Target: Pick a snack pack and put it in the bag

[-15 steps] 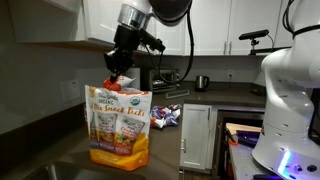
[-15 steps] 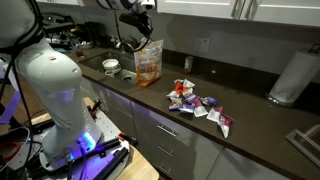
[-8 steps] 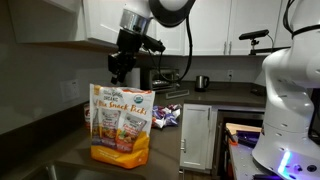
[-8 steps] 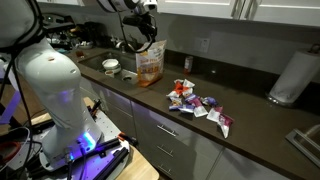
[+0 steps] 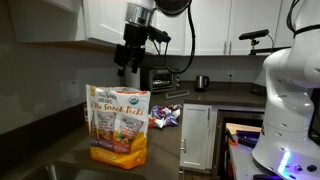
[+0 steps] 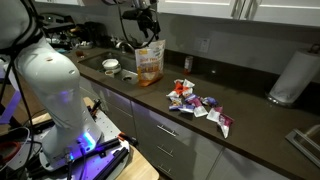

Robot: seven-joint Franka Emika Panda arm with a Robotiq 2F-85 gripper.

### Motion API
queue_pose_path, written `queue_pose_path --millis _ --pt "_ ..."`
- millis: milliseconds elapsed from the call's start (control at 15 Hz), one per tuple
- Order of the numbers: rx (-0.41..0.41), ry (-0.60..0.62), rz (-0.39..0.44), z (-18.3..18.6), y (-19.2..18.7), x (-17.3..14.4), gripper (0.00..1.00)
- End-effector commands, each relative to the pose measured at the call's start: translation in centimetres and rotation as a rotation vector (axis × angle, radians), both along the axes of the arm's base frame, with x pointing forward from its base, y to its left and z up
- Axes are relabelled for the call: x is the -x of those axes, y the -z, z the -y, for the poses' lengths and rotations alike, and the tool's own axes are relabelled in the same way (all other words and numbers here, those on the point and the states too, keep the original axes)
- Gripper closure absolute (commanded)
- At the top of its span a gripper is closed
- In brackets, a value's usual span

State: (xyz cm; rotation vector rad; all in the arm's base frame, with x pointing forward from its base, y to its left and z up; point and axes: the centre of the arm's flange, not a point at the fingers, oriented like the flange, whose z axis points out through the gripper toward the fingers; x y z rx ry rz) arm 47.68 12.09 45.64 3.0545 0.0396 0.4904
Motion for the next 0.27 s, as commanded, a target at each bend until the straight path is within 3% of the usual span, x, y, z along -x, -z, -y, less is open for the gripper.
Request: queue_pose_path --millis 0,200 --pt "0.049 0.015 -0.092 1.2 -0.9 1.0 0.00" --pt "0.084 0.021 -0.190 1.5 -0.6 2.0 0.00"
